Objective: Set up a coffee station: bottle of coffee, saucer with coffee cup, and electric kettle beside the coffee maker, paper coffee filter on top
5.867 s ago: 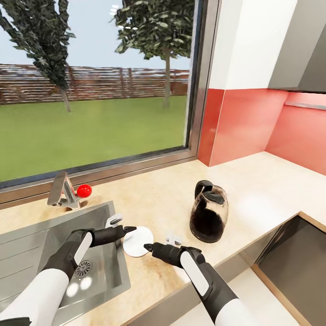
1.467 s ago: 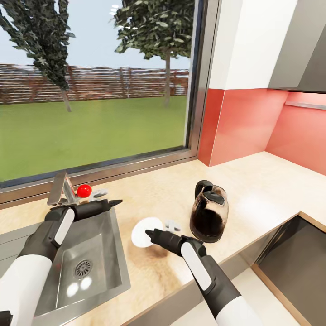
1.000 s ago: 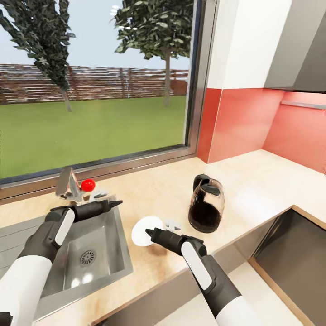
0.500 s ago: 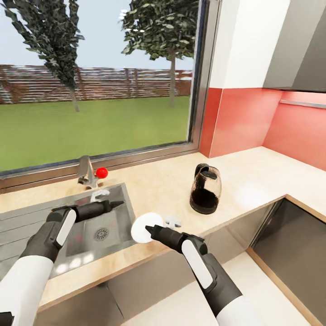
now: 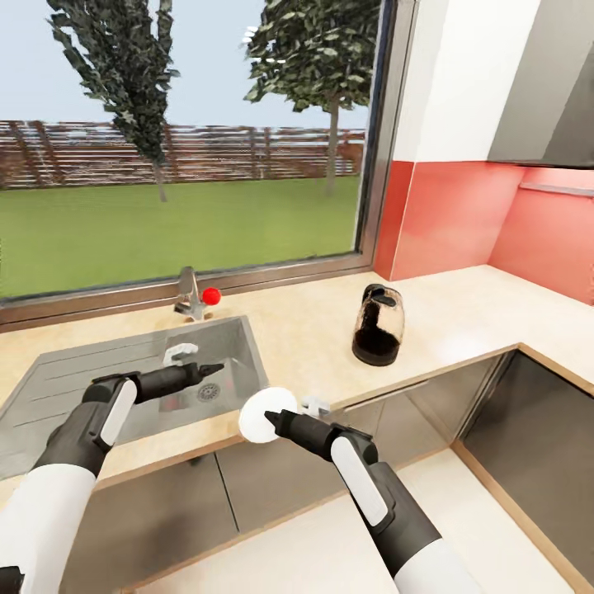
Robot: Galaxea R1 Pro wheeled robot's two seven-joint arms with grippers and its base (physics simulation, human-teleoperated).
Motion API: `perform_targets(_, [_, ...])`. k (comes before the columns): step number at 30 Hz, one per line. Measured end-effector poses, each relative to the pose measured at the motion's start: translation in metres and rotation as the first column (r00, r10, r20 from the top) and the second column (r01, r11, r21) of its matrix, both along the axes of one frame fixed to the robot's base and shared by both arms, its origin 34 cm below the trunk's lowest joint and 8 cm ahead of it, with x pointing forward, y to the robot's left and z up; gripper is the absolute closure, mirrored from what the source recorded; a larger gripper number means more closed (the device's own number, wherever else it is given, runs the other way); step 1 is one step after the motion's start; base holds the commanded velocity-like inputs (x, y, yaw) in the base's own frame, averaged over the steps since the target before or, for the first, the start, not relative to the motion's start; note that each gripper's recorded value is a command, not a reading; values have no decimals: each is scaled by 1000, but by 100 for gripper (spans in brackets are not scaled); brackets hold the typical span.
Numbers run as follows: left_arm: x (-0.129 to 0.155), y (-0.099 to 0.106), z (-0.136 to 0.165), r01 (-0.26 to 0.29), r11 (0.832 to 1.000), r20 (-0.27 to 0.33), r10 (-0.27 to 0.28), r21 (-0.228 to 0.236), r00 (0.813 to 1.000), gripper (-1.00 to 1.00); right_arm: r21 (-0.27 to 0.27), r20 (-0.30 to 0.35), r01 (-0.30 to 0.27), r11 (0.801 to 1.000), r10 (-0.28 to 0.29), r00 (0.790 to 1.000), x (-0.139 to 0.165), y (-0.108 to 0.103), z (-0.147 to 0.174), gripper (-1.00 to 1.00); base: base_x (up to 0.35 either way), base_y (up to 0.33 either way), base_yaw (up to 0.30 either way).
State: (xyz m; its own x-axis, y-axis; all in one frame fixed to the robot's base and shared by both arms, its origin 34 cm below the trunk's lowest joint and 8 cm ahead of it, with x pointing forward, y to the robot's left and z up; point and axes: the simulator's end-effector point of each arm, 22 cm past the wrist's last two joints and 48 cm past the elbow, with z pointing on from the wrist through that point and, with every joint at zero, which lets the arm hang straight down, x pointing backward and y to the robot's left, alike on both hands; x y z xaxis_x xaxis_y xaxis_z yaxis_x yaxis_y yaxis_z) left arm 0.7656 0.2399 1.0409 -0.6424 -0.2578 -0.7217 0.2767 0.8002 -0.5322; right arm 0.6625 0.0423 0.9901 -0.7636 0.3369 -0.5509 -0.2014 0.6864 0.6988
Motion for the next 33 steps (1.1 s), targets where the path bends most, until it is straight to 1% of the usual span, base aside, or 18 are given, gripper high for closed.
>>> perform_targets(4, [0,-1,0,1,1000,0,-1,1,1000,-100,0,0,0,1000,0,1000,0,0,0,100,-320,-89,62])
perform_targets(8, [0,-2,0,2,1000,1,-2,5,1000,-100,0,1,0,1000,0,1000,0,0,0,100,-114,-55,230])
perform_targets(17, [1,3,3,-3,1000,6,3,5,1000,-100,0,1,0,1000,0,1000,0,0,0,100,-12,-6,272])
perform_targets(31, [2,3,6,-3,1000,10,3,2,1000,-100,0,1,0,1000,0,1000,0,0,0,100,0,0,277])
perform_targets(33, [3,2,10,-2,1000,21,2,5,1000,-100,0,1,0,1000,0,1000,0,0,1,100,0,0,277])
